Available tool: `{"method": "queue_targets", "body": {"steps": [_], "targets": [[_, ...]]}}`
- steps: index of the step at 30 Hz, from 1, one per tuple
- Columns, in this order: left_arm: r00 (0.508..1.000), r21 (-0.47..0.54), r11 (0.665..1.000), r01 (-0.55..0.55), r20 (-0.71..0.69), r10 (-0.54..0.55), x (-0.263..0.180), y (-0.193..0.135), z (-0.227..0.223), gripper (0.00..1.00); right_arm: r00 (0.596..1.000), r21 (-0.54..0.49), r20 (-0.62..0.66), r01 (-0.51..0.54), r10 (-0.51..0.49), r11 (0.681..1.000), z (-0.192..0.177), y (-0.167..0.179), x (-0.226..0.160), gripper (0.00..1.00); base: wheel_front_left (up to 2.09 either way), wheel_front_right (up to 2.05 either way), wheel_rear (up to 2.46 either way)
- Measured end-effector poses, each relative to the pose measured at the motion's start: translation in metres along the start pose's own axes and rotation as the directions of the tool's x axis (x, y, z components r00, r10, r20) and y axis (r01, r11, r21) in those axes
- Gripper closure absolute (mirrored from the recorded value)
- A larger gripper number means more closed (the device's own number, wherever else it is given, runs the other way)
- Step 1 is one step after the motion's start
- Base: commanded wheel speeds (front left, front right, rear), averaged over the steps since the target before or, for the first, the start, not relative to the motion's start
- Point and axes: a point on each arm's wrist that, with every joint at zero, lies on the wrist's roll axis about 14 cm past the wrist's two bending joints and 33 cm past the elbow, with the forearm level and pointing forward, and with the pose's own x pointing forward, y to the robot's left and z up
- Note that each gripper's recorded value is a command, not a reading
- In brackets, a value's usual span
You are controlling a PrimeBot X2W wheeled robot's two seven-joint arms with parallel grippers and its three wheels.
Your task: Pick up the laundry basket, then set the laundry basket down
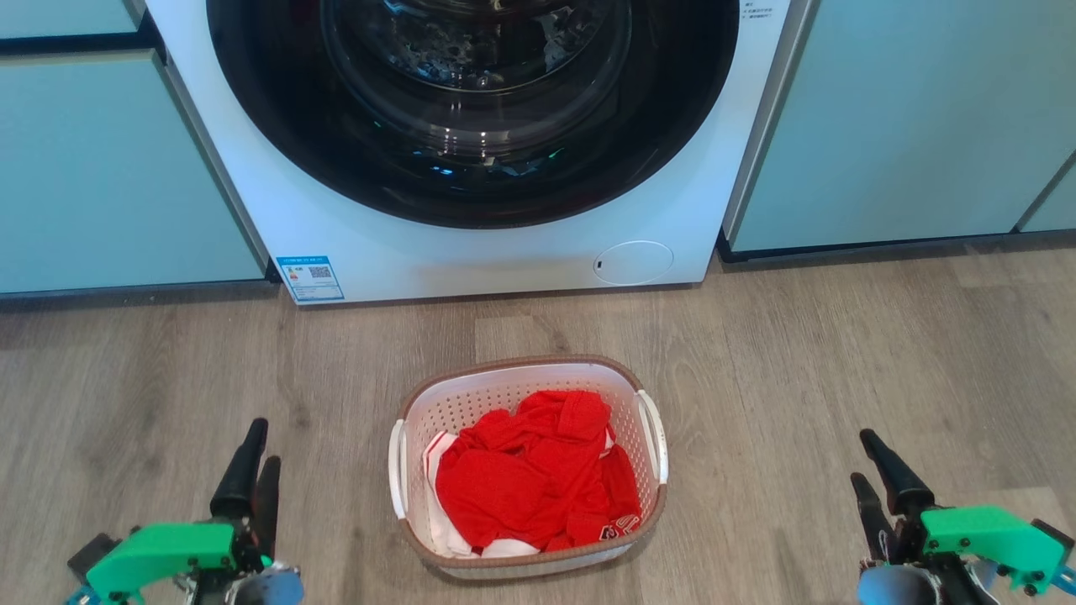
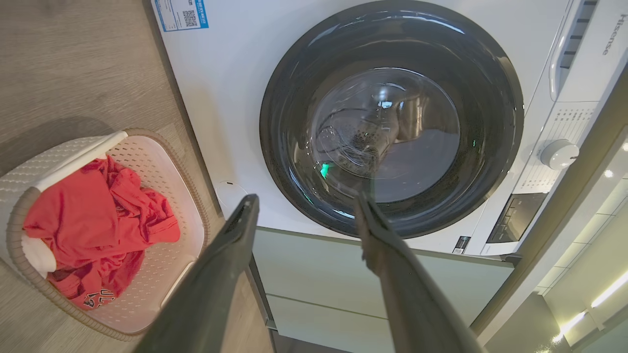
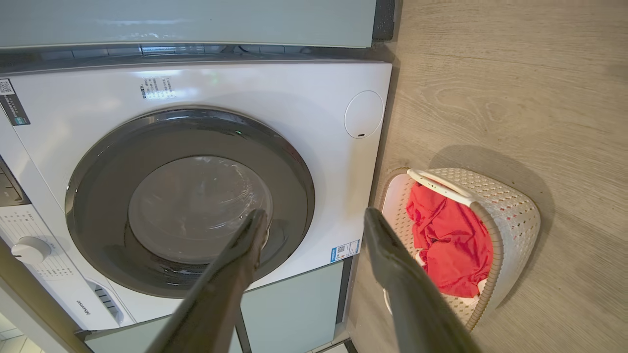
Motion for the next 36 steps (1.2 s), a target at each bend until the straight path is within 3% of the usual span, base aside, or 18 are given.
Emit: {"method": "queue_targets", "body": {"steps": [11, 19, 25, 36], "targets": [[0.999, 0.119, 0.992, 0.048, 0.005, -0.049, 0.003, -0.019, -0.002, 0.0, 1.0, -0.13, -0.01, -0.023, 0.021, 0.991, -0.006, 0.008, 0.001, 0.0, 0.0, 0.0, 0.0], [0.998, 0.253, 0.965, 0.063, -0.018, -0.06, 0.004, -0.028, -0.012, 0.0, 0.998, -0.259, -0.019, -0.058, 0.055, 0.964, -0.011, 0.019, 0.003, 0.0, 0.0, 0.0, 0.0], [0.997, 0.369, 0.927, 0.075, -0.035, -0.067, 0.005, -0.033, -0.021, 0.0, 0.996, -0.352, -0.042, -0.085, 0.075, 0.932, -0.019, 0.026, 0.003, 0.0, 0.0, 0.0, 0.0], [0.997, 0.568, 0.819, 0.074, -0.039, -0.063, 0.006, -0.037, -0.029, 0.0, 0.991, -0.522, -0.068, -0.131, 0.112, 0.843, -0.029, 0.037, 0.004, 0.0, 0.0, 0.0, 0.0]]}}
